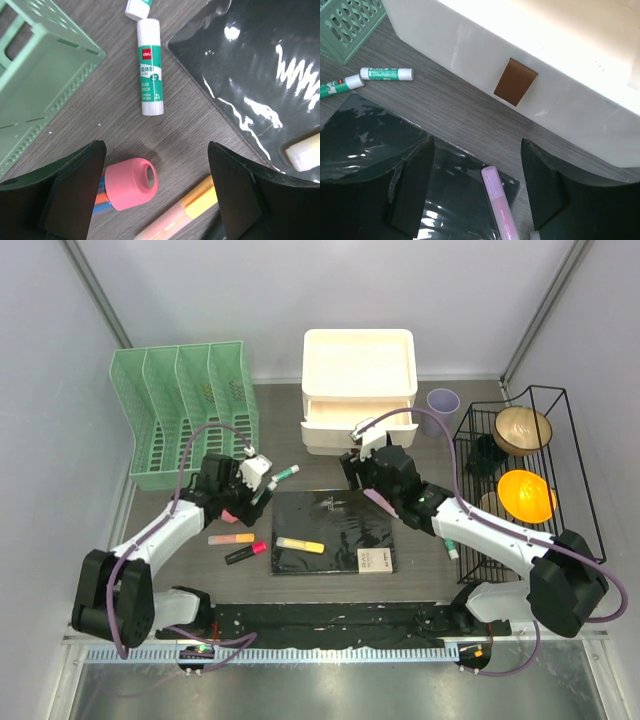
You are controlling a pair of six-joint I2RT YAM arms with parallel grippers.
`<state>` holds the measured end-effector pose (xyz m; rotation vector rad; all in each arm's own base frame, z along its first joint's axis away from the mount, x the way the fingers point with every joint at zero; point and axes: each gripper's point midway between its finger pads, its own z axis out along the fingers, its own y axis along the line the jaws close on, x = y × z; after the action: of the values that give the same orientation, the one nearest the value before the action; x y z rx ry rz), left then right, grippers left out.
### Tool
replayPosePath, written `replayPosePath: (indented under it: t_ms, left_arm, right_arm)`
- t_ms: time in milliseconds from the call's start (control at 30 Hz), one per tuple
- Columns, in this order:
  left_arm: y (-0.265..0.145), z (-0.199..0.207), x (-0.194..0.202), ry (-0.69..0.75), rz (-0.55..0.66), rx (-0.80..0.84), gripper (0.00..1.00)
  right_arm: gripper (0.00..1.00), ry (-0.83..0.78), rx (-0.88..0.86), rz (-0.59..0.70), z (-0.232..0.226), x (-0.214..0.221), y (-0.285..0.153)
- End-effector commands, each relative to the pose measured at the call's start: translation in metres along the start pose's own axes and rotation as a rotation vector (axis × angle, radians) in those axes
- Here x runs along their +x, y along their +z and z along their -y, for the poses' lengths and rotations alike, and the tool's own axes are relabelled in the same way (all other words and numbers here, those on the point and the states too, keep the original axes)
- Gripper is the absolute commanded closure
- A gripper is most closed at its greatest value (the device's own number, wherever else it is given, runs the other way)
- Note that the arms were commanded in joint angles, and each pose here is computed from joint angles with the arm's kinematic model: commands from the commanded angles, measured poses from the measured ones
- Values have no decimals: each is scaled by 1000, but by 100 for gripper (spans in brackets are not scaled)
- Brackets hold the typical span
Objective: Organize the desk
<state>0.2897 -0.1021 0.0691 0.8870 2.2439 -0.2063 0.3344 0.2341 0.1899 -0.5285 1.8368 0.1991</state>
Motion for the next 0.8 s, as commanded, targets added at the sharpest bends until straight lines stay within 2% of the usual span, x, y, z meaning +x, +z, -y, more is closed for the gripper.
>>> replayPosePath:
  t_ms: [0,500,533,567,667,767]
  left_arm:
    - [10,-14,-13,51,17,-37,13]
    - [52,-21,-28,80,12,11,25]
    - [55,-21,-29,79,9,12,27]
    - [60,-21,-25,79,-5,20,35]
    - [69,-20,-24,79,-23,34,46]
    - [74,-19,-22,79,-28,48,52]
  right_arm:
    - [26,-4,-13,51,-1,-13,-6]
    - [26,-34,-20,53,0,-11,-8]
    - [26,-36,-18,51,0,-10,-8]
    - [26,-38,-18,50,0,-10,-8]
    - [27,-40,-20,51,0,-9,-8]
    - [27,-41,-18,60,1,-11,-9]
